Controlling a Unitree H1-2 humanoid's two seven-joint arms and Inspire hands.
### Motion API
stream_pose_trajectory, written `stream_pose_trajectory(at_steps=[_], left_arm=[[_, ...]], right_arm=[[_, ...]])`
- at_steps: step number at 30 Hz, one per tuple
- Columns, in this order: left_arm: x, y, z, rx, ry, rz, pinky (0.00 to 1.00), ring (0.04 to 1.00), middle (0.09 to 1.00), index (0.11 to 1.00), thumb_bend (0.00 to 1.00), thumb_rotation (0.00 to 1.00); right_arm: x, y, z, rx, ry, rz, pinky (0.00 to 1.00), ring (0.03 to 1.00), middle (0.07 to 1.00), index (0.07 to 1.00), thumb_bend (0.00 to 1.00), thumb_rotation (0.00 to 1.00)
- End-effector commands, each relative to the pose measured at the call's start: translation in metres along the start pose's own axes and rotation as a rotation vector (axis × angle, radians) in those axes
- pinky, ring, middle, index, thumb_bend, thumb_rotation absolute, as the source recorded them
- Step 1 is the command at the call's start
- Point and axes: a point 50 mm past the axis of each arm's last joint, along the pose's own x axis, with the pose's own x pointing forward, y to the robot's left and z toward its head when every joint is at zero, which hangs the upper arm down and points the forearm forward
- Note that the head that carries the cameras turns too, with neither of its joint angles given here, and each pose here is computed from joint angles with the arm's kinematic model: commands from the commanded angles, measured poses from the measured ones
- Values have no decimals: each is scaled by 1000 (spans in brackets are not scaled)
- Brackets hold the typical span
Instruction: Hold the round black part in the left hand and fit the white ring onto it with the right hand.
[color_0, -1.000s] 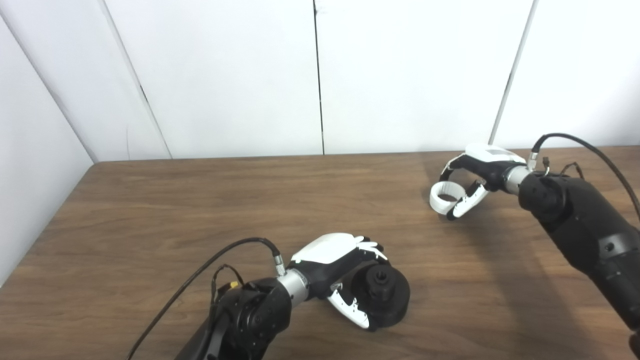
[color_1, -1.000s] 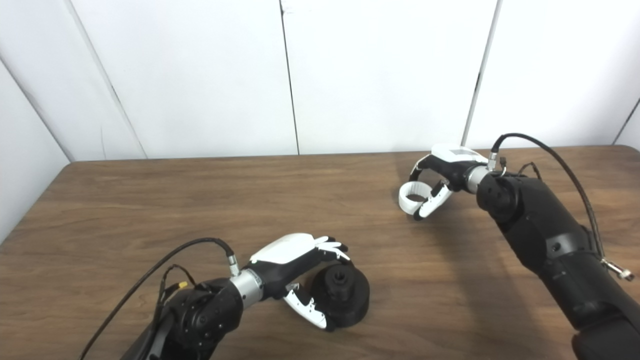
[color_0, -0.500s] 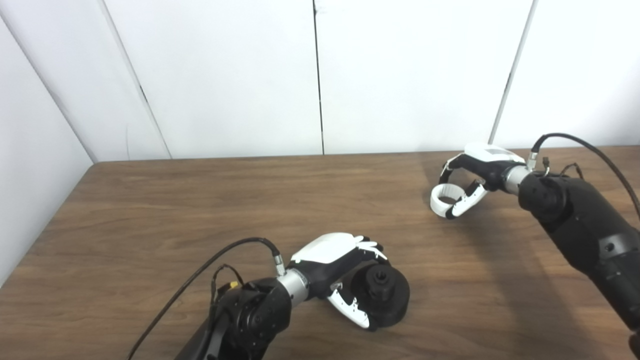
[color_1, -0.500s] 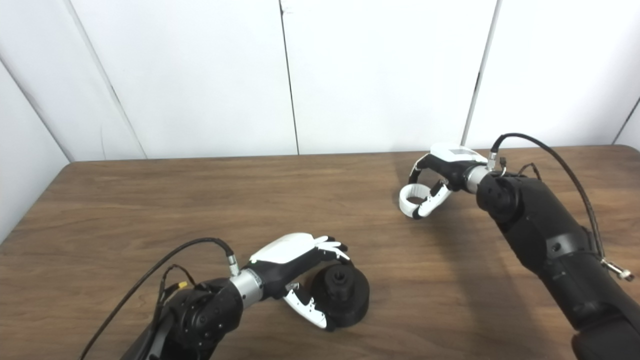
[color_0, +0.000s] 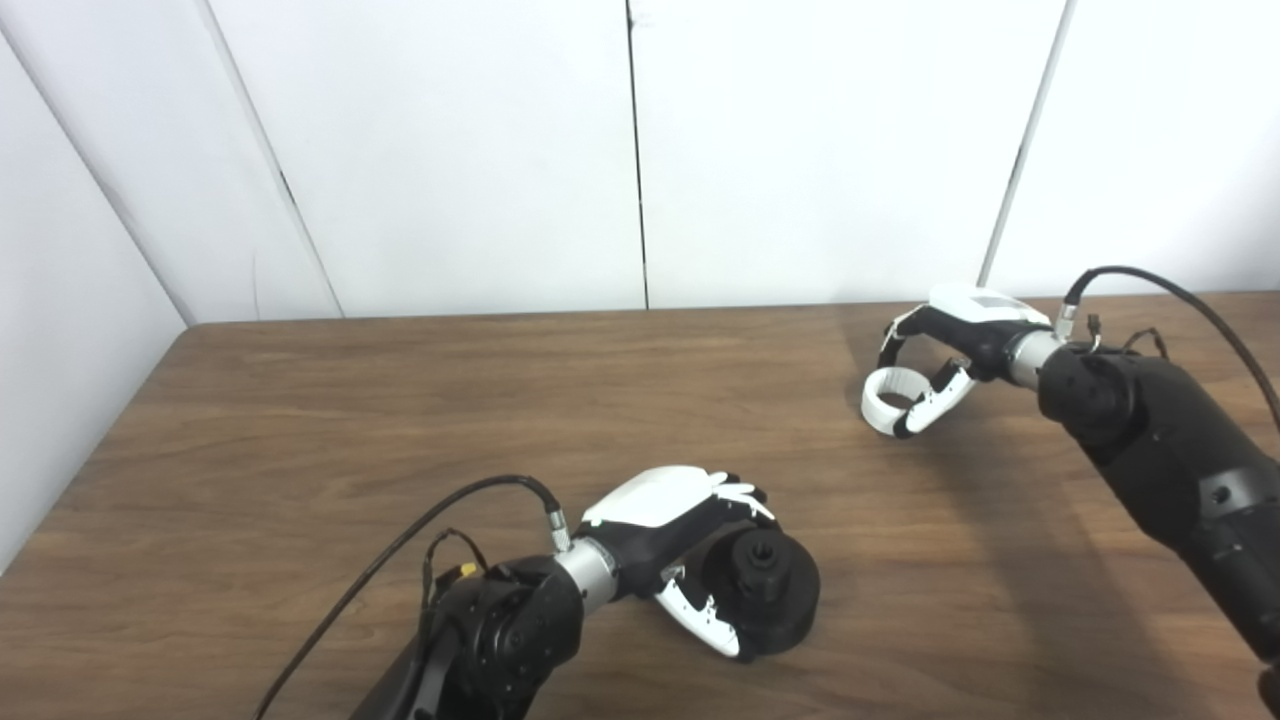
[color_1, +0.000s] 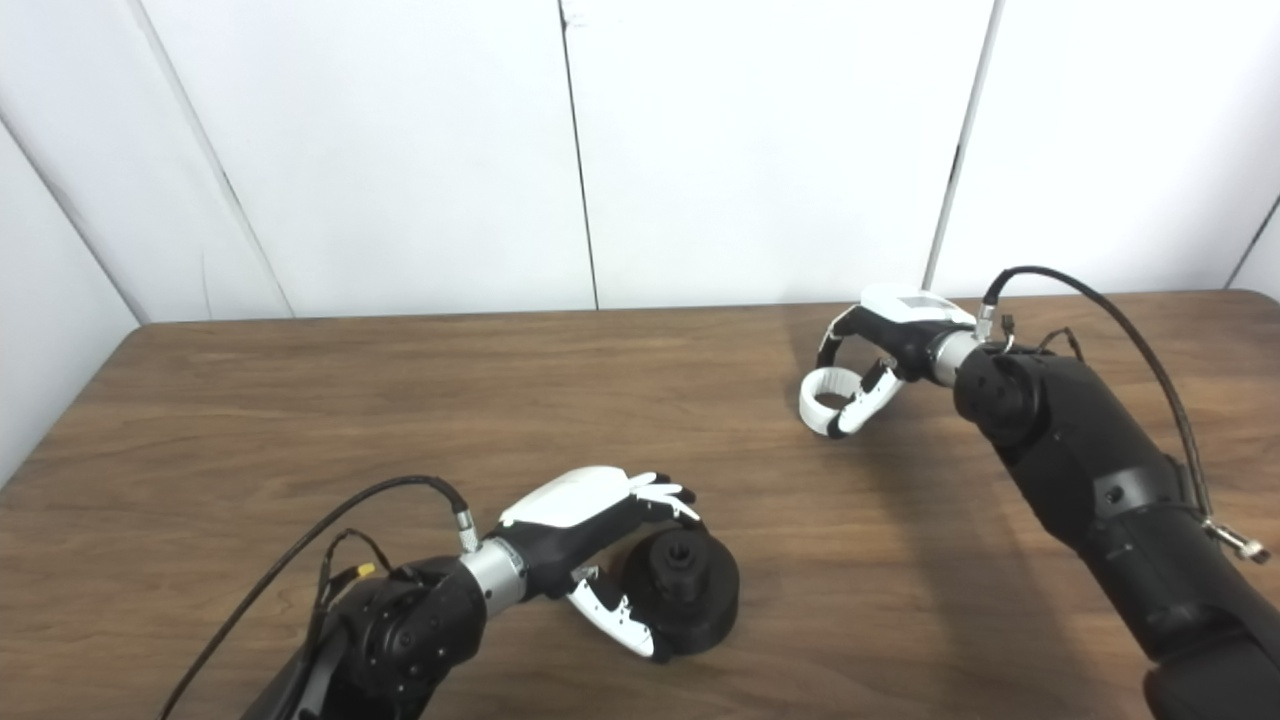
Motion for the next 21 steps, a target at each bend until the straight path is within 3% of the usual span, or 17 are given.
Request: stream_pose_trajectory(at_steps=[1, 21], left_arm=[[0, -3, 0, -6, -1, -49, 884, 1000, 952, 767, 945, 213], [2, -3, -1, -12, 0, -56, 892, 1000, 954, 766, 949, 213]], right_arm=[[-1, -34, 8, -13, -43, -96, 866, 956, 873, 631, 793, 238], [-29, -47, 18, -26, -119, -140, 900, 946, 852, 614, 812, 267]])
